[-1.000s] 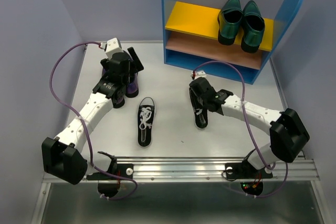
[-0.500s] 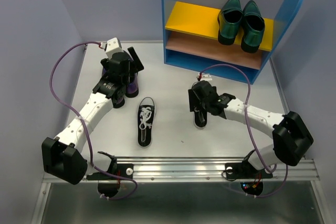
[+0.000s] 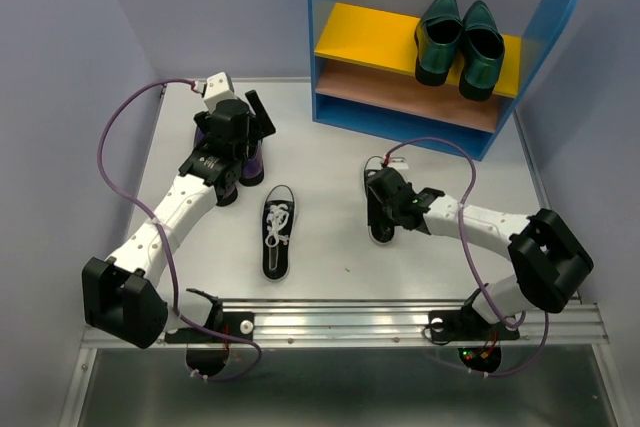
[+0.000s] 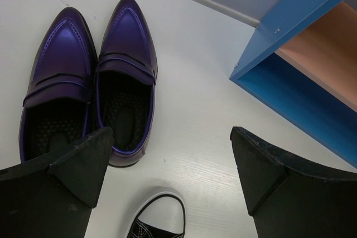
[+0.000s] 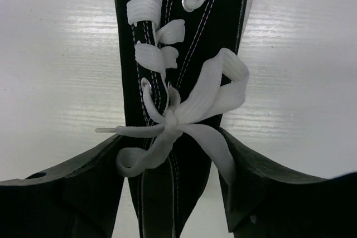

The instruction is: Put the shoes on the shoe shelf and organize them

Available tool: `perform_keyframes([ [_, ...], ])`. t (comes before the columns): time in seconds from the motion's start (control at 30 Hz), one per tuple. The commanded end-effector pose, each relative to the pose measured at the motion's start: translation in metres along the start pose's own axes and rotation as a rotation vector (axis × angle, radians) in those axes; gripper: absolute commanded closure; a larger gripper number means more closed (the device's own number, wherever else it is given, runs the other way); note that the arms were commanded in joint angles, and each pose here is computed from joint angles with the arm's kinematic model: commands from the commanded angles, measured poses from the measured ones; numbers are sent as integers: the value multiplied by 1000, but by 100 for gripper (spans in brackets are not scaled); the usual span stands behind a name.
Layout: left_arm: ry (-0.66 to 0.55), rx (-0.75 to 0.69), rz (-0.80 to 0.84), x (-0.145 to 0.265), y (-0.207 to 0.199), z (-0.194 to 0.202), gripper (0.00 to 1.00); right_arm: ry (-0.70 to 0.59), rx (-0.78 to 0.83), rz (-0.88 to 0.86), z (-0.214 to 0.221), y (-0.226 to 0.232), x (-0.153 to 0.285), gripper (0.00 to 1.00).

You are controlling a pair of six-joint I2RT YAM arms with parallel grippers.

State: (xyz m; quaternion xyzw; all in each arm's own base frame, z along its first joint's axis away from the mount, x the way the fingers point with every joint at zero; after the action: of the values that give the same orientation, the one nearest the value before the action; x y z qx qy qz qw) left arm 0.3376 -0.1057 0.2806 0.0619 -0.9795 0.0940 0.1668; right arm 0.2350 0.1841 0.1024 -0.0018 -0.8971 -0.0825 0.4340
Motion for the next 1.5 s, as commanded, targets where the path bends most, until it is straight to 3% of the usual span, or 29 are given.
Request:
perform_keyframes([
  [0.0,-41,13,8,2,-1,-10,2,-32,-29,-15,-4,9,-10,39],
  [0.03,-42,12,5,2,-1,-10,2,-33,-31,-9,-4,8,-11,44],
  [0.1,-42,10,5,2,-1,-10,1,-47,-38,-3,-6,8,-10,65],
  [0.13,-43,11,6,2,-1,-11,2,-52,-44,-4,-7,8,-8,82],
  [0.2,-42,10,5,1,-1,-10,2,-78,-61,-13,-13,8,-1,99],
  [1.0,-38,11,14,2,-1,-9,2,-386,-110,208,-133,-18,113,99],
  [1.47,-41,13,17,3,-2,-10,2,-484,-39,287,-201,-43,132,99],
])
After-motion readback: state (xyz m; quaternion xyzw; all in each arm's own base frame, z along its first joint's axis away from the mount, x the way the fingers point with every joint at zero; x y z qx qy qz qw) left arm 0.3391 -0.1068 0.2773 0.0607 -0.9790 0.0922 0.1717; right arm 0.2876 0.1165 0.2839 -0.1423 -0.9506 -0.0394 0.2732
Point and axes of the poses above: each gripper's point midway between its finger pads, its own x axis back along the fingers, its own y axis along the line the jaws close on, z = x × y, the point moved 6 cm from there along x, back along the fingers, and after that the axes turned 9 degrees about -x, right-handed, at the moved point
